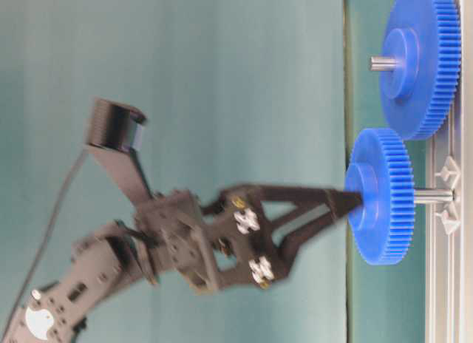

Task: Find the location of the shaft and insert the small gear.
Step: 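Push the small gear onto the shaft with the left gripper, then open the left gripper and withdraw it leftward from the gear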

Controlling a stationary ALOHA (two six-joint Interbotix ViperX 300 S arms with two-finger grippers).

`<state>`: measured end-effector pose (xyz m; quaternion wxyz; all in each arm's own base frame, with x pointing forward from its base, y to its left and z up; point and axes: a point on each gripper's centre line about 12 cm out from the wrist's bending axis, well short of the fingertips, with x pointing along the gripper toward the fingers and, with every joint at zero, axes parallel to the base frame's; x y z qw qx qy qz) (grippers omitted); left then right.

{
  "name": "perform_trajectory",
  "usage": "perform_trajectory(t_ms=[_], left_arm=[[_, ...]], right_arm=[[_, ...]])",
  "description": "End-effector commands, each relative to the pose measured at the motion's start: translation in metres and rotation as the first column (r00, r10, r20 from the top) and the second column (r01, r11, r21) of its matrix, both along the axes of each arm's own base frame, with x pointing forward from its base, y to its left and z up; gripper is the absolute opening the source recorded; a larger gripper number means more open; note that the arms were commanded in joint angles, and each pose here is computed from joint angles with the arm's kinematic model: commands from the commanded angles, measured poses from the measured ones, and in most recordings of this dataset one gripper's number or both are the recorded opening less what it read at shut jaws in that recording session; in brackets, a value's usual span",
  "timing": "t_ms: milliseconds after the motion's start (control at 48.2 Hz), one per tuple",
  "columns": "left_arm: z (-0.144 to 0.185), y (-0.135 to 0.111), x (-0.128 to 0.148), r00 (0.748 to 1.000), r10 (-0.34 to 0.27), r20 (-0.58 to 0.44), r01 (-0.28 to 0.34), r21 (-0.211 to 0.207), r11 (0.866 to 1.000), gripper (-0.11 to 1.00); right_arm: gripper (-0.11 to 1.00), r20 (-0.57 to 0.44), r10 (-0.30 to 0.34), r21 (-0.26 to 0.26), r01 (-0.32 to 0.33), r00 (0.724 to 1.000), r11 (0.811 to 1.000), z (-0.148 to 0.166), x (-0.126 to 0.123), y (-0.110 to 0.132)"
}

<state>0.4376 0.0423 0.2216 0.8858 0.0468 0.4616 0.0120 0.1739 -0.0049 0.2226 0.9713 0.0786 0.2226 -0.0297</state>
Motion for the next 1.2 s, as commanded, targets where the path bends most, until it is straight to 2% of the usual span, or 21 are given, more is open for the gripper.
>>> perform_trajectory(t_ms=[0, 145, 311, 518, 642, 808, 995, 1181], left_arm=[[0.015, 0.001, 0.012, 0.999, -0.017, 0.046, 0.017, 0.020, 1.000, 0.86], [0.009, 0.003, 0.024, 0.999, -0.023, 0.036, 0.022, 0.024, 0.999, 0.86], [-0.003, 0.002, 0.021, 1.000, -0.017, -0.006, 0.017, 0.014, 1.000, 0.86], [0.021, -0.006, 0.016, 0.999, -0.031, 0.031, 0.030, 0.016, 0.999, 0.86], [0.055, -0.012, 0.004, 0.995, -0.029, 0.096, 0.028, 0.012, 1.000, 0.86], [0.086, -0.018, -0.021, 0.985, 0.016, 0.169, -0.011, -0.029, 1.000, 0.86], [0.088, -0.023, -0.048, 0.978, 0.029, 0.206, -0.020, -0.048, 0.999, 0.86], [0.095, -0.029, -0.065, 0.952, 0.013, 0.307, 0.001, -0.046, 0.999, 0.86]], right_arm=[[0.08, 0.017, -0.008, 0.011, 0.008, 1.000, 1.000, 0.005, 0.002, -0.001], [0.08, 0.019, -0.008, 0.011, 0.008, 1.000, 1.000, 0.005, 0.002, -0.001], [0.08, 0.026, -0.008, 0.010, 0.008, 1.000, 1.000, 0.007, 0.002, -0.001], [0.08, 0.026, -0.009, 0.012, 0.009, 1.000, 1.000, 0.006, 0.001, -0.001], [0.08, 0.029, -0.009, 0.012, 0.009, 1.000, 1.000, 0.007, 0.001, -0.001], [0.07, 0.028, -0.009, 0.012, 0.009, 1.000, 1.000, 0.006, 0.001, -0.001], [0.08, 0.031, -0.010, 0.013, 0.009, 0.999, 1.000, 0.007, 0.001, -0.001], [0.08, 0.033, -0.010, 0.013, 0.009, 0.999, 1.000, 0.008, 0.001, -0.001]])
